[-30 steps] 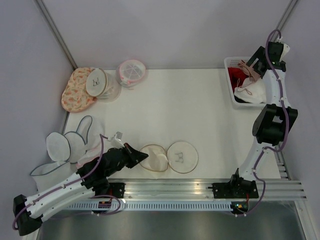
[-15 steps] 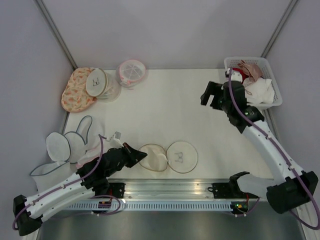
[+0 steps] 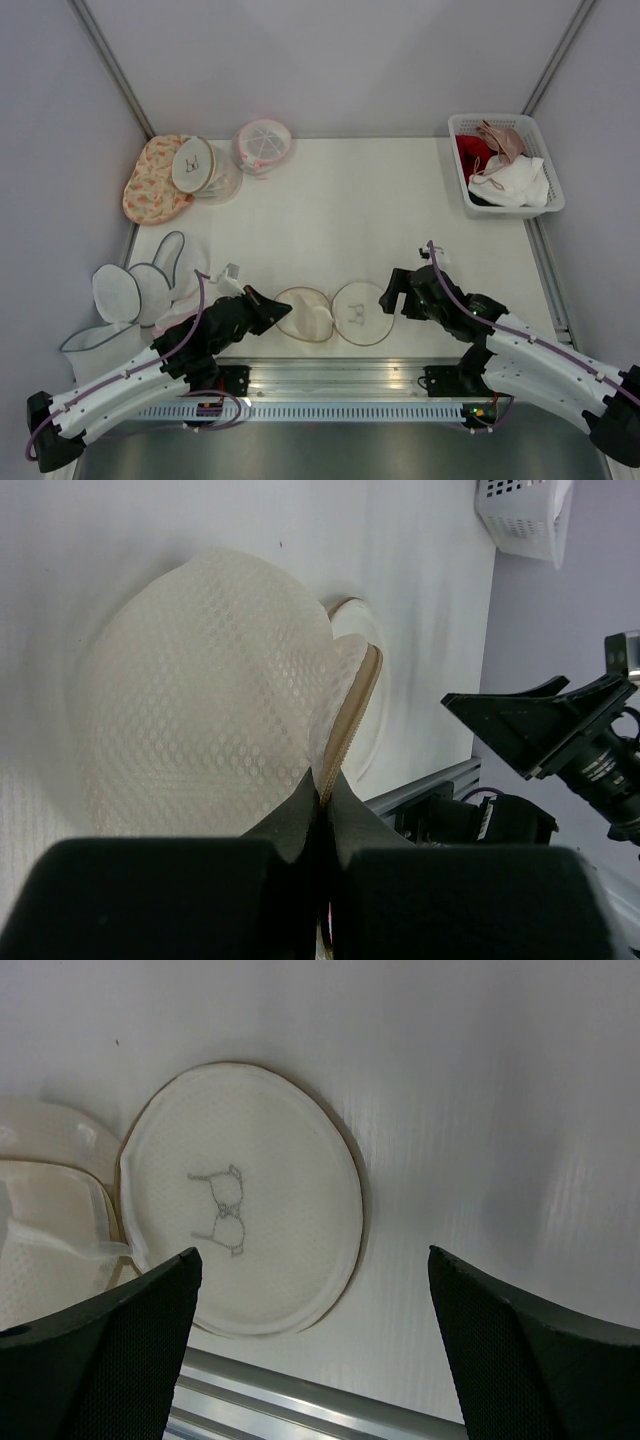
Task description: Unzip the laundry bag and remove the bra
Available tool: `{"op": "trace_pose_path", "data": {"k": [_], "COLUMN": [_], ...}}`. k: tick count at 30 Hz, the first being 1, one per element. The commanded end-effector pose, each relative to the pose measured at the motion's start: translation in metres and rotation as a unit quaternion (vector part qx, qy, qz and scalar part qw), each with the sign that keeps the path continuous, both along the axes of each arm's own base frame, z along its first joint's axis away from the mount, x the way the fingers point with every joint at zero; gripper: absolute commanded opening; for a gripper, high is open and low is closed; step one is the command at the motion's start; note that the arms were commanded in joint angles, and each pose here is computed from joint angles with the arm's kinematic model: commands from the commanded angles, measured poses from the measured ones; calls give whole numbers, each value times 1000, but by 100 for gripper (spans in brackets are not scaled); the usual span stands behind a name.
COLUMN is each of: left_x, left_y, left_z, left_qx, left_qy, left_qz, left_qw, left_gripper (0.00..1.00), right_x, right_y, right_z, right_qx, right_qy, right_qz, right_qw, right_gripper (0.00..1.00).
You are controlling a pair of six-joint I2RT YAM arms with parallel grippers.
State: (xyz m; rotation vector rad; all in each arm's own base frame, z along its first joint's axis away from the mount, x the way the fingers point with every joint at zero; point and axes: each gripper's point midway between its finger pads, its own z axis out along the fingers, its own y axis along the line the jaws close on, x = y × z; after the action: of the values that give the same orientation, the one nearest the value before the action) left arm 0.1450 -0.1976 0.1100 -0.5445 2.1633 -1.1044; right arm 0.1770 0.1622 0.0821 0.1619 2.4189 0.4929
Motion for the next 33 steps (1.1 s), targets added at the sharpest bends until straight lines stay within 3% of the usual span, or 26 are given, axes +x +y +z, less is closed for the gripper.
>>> {"op": "trace_pose_path", "data": {"k": [1, 3, 14, 18, 20, 22, 23, 24, 25, 33], "left_x": [4, 4, 1, -1, -1, -1, -1, -2, -2, -2], "left_y": [3, 3, 3, 2, 2, 2, 1, 1, 0, -1], "left_z": [3, 0, -9, -13, -15, -16, -16, -16, -16, -10], "left_qx": [1, 4, 5, 4, 4, 3, 2, 1, -1, -7], "left_qy": [-11, -9, 3, 9, 10, 12, 11, 12, 12, 3], "left_qz": [10, 11, 8, 6, 6, 5, 4, 2, 2, -3], "left_qw": [1000, 1000, 1000, 1000, 1000, 1000, 1000, 1000, 1000, 1000], "left_gripper": [2, 2, 2, 2, 2, 2, 2, 2, 2, 3], "right_x": [-2, -7, -17, -22, -24, -26, -25, -25, -25, 4], "right_y": [13, 16, 26, 24, 23, 22, 21, 18, 16, -15], "right_z": [5, -6, -52, -65, -70, -75, -75, -76, -74, -18], "right_qx": [65, 77, 101, 83, 73, 60, 51, 39, 27, -50], "right_qy": [-9, 6, 50, 71, 79, 86, 84, 85, 85, 0], "right_qz": [-25, -24, -36, -40, -42, -40, -40, -44, -45, -88], "right_qw": [998, 997, 993, 993, 993, 994, 994, 995, 995, 995], "right_gripper": [98, 98, 71, 67, 58, 42, 16, 4, 1, 0]}}
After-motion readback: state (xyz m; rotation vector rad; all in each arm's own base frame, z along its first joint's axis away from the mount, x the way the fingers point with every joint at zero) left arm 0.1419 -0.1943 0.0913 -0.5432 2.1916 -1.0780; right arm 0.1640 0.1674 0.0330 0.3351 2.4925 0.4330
